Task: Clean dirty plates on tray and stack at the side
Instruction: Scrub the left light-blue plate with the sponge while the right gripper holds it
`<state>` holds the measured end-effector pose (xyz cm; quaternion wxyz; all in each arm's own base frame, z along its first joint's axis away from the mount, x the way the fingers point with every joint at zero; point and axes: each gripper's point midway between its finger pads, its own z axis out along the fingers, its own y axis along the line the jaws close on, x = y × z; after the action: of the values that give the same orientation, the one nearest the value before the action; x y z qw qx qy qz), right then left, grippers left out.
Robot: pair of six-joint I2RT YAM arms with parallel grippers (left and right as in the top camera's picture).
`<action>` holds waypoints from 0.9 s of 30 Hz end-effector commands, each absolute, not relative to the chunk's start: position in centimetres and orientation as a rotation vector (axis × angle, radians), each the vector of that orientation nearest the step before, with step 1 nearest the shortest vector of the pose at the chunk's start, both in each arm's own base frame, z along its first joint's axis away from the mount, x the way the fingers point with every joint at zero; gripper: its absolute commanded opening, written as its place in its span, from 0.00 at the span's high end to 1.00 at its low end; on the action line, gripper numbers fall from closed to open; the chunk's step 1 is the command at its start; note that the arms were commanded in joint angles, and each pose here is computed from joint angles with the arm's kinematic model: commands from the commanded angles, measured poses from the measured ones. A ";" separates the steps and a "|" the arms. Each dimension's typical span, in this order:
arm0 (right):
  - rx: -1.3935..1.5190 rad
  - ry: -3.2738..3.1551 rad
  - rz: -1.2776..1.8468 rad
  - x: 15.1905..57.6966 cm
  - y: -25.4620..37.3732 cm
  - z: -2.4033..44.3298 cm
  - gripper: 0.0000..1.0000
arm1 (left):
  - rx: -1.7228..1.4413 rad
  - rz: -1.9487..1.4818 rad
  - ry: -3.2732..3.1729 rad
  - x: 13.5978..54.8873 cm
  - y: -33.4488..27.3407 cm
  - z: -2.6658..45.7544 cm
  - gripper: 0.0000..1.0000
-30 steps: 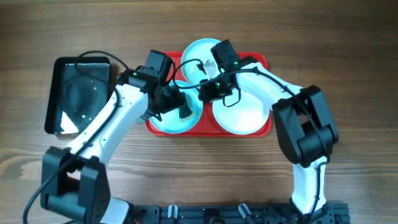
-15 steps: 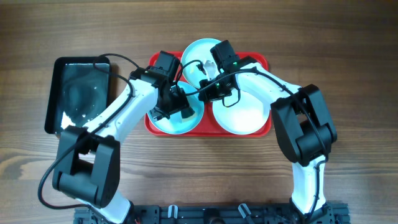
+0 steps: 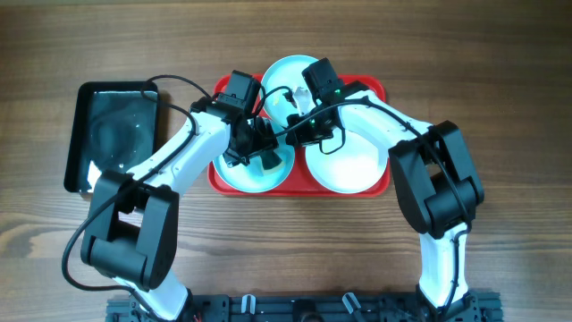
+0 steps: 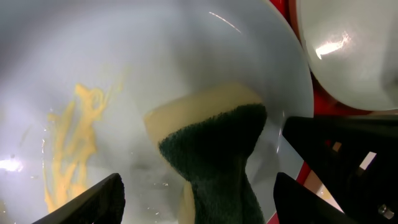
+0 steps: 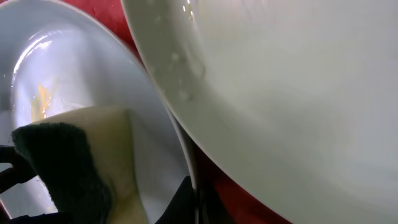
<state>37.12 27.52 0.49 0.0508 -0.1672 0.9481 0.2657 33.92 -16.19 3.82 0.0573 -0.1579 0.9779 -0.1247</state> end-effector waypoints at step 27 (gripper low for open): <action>-0.425 2.896 0.631 37.3 27.1 2.1 0.95 | -0.346 -0.485 2.973 34.3 -20.3 1.3 0.55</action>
<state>37.38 26.09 0.60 0.0573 -0.1285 0.9676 0.2097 34.56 -20.04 1.90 0.0622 -0.1181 0.9783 -0.1585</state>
